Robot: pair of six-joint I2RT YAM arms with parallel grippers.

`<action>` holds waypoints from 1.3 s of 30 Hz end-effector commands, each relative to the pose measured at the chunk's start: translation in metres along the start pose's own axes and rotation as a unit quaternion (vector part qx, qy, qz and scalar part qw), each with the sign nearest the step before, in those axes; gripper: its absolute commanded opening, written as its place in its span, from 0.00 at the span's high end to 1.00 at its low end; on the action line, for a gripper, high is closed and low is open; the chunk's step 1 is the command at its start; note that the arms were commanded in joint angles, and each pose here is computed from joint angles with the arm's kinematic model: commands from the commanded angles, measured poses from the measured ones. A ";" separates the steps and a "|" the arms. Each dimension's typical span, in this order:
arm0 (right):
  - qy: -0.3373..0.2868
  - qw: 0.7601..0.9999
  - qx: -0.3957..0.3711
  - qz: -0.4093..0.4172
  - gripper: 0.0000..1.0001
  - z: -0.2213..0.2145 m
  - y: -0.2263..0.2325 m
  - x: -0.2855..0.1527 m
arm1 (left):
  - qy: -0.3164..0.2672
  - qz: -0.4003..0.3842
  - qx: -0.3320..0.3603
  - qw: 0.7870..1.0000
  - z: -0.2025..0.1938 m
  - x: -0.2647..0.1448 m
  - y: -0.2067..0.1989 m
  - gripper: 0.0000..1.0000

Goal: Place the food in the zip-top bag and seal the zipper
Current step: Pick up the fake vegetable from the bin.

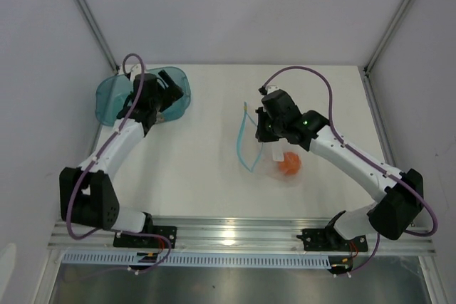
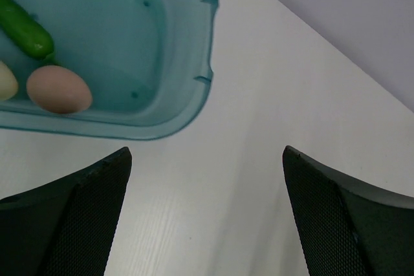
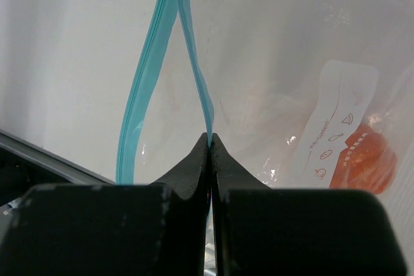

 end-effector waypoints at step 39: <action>0.038 0.999 -0.002 0.027 1.00 -0.013 -0.021 0.050 | -0.017 0.327 -0.294 0.898 0.129 0.193 0.104 0.18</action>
Point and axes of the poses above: each gripper's point midway between its finger pads, its own x axis out along the fingers, its own y axis along the line the jaws close on, z = x × y, the point moved 10 cm from there along -x, back along the fingers, and after that the axes turned 14 degrees about -x, right-handed, at the moved point
